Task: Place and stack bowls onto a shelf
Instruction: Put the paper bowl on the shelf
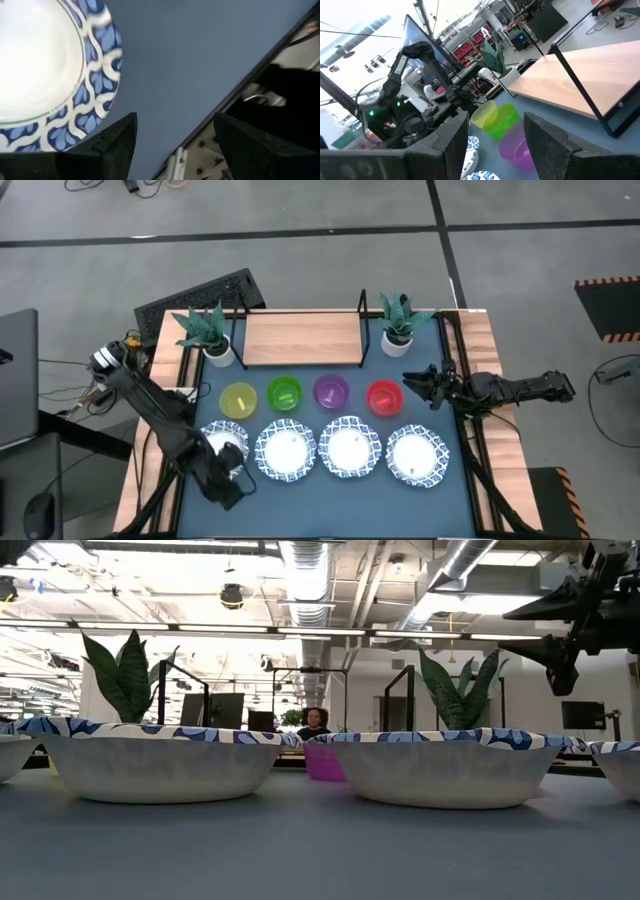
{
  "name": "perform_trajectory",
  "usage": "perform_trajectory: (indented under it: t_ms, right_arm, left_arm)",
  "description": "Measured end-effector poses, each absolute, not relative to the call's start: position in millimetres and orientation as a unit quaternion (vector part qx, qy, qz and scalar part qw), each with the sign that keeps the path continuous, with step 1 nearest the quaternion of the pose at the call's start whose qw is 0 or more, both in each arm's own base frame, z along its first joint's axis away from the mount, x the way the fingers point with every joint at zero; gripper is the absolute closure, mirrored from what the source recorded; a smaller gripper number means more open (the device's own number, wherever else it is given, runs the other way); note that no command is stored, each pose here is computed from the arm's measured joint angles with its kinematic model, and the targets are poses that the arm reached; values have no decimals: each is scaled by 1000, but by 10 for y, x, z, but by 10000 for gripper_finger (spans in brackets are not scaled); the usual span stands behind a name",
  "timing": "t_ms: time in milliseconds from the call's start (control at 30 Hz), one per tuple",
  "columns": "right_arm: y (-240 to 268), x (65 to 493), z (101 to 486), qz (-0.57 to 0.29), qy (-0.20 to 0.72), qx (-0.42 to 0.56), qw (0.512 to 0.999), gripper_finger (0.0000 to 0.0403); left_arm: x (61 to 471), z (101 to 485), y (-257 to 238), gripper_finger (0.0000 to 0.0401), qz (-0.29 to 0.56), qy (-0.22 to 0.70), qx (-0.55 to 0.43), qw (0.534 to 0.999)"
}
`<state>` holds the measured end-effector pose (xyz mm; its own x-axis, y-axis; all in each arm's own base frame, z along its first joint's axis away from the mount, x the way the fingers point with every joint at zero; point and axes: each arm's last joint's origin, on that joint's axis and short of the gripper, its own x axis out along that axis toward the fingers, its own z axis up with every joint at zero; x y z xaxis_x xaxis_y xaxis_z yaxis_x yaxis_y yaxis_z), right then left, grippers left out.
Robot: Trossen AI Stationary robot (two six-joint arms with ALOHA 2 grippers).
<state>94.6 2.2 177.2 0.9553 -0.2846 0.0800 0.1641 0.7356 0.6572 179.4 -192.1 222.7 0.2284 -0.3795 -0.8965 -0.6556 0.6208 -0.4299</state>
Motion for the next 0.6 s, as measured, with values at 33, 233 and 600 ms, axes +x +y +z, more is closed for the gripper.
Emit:
perform_trajectory:
  t_ms: [33,233,600]
  right_arm:
    - [22,946,1770,-121,-87,343,928,188]
    - [22,947,1756,-124,-79,341,929,188]
    - [23,947,1752,-125,-76,340,929,188]
  left_arm:
    - [1801,2194,-1960,154,107,616,-416,660]
    - [1856,2142,-2077,154,182,621,-363,670]
    - [2042,2180,-2260,154,225,642,-233,695]
